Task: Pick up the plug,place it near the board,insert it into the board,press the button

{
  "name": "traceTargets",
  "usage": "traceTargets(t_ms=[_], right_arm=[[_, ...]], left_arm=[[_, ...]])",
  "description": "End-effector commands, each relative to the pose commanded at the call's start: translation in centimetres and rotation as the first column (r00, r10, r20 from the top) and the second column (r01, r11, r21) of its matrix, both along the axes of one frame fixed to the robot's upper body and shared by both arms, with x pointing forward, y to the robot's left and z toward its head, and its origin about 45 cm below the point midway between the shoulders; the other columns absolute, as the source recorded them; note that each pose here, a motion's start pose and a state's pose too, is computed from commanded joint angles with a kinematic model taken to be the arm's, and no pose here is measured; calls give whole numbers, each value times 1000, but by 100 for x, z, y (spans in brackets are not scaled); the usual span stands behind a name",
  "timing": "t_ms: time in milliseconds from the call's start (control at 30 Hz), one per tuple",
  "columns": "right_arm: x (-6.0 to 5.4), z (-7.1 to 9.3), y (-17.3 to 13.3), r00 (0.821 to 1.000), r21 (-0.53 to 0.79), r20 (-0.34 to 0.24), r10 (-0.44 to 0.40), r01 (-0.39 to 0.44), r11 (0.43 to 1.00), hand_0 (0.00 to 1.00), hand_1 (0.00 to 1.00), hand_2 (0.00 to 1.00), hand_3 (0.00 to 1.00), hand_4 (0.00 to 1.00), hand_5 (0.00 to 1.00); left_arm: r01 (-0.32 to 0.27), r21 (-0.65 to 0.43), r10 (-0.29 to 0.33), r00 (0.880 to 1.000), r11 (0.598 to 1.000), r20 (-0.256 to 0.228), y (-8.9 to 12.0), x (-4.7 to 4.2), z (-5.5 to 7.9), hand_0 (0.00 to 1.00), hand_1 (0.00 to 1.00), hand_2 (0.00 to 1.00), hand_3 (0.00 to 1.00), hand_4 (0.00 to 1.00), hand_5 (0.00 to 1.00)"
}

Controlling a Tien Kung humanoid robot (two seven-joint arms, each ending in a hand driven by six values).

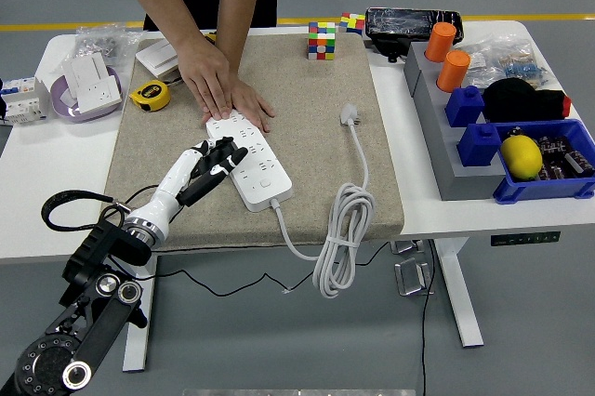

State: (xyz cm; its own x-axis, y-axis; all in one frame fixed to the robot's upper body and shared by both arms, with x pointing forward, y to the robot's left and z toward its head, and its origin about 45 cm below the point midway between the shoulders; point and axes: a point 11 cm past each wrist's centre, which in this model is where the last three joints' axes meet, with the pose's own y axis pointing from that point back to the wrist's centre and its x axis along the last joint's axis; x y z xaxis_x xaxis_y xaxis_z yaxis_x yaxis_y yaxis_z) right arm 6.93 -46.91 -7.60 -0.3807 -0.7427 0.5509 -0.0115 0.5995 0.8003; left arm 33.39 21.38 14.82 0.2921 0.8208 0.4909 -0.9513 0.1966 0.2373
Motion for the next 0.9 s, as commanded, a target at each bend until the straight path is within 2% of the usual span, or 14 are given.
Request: traceTargets(t_ms=[367,733,900], right_arm=[[34,7,-1,1000,0,7,1,-1,1000,825,796,756,764,998,998],[55,14,-7,1000,-1,9,1,-1,1000,825,796,755,764,998,998],[62,17,-11,1000,-2,11,1,-1,1000,825,797,755,764,998,998]], left_arm=[[37,94,-37,999,995,-3,-22,117,-90,998,995,947,897,998,998],[82,156,-89,995,984,42,-140,213,5,998,995,946,892,998,998],[102,171,-111,993,980,42,-198,220,7,998,993,942,892,998,998]])
